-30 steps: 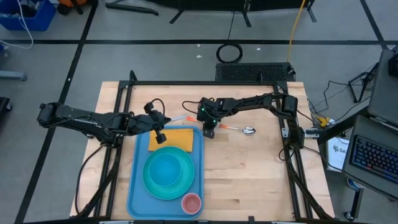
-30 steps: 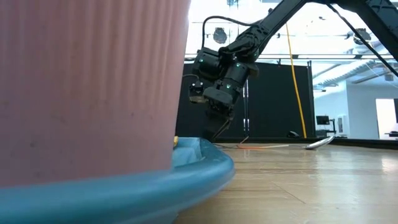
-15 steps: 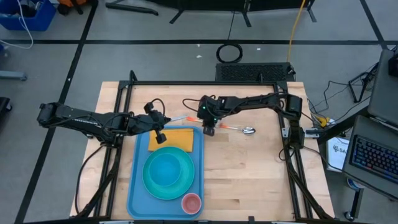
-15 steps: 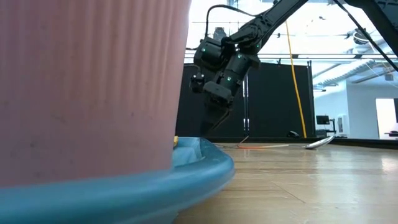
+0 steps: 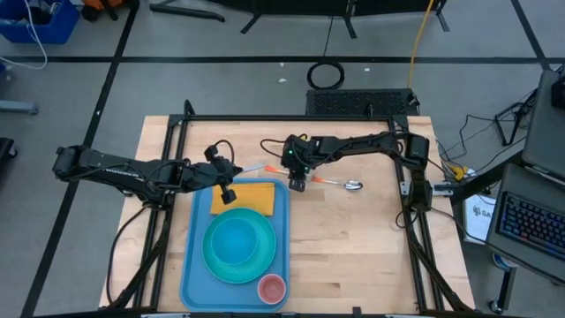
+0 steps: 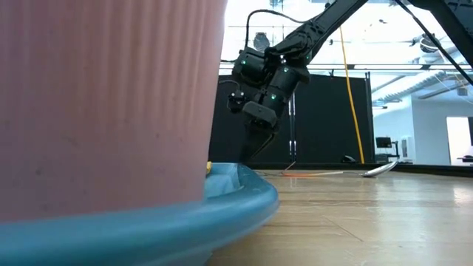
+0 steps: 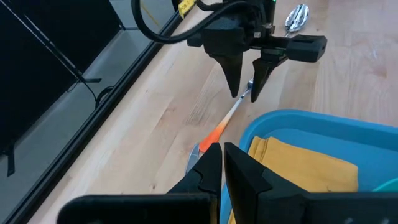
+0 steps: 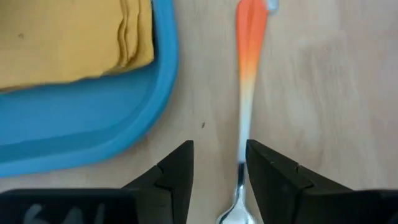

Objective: Set up tray
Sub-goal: Put the orange fork on the yellow napkin on the blue serving tray

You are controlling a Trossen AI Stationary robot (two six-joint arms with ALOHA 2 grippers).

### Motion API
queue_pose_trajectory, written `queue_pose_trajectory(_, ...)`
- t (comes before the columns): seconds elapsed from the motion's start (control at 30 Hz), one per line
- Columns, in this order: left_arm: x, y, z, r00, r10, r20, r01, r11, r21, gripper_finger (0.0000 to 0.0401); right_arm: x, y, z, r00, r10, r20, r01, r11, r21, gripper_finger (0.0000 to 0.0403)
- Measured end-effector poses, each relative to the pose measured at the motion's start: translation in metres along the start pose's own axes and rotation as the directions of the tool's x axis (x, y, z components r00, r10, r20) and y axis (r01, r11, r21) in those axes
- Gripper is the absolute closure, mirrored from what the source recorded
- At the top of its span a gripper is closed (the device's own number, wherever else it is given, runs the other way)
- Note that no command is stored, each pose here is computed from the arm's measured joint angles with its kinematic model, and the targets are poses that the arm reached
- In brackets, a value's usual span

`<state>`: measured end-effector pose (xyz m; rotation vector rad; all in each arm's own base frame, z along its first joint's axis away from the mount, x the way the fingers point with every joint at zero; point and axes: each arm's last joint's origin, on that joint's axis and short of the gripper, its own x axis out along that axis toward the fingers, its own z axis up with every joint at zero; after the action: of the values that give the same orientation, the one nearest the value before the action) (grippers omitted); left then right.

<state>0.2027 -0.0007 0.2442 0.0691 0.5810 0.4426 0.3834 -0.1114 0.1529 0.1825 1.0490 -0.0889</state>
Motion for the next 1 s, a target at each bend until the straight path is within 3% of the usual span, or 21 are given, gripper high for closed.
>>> queue_pose_trajectory(0.67,0.001,0.000,0.000,1.000,0.000,0.002,0.000,1.000,-0.001,0.0380,0.013,-0.013,-0.019,0.999,0.009,0.049,-0.010,1.000,0.013,0.0274)
queue_pose_trajectory(1.0,0.001,0.000,0.000,1.000,0.000,0.001,0.000,1.000,-0.001,0.0380,0.013,-0.013,-0.019,0.999,0.009,0.053,-0.010,1.000,0.013,0.0337)
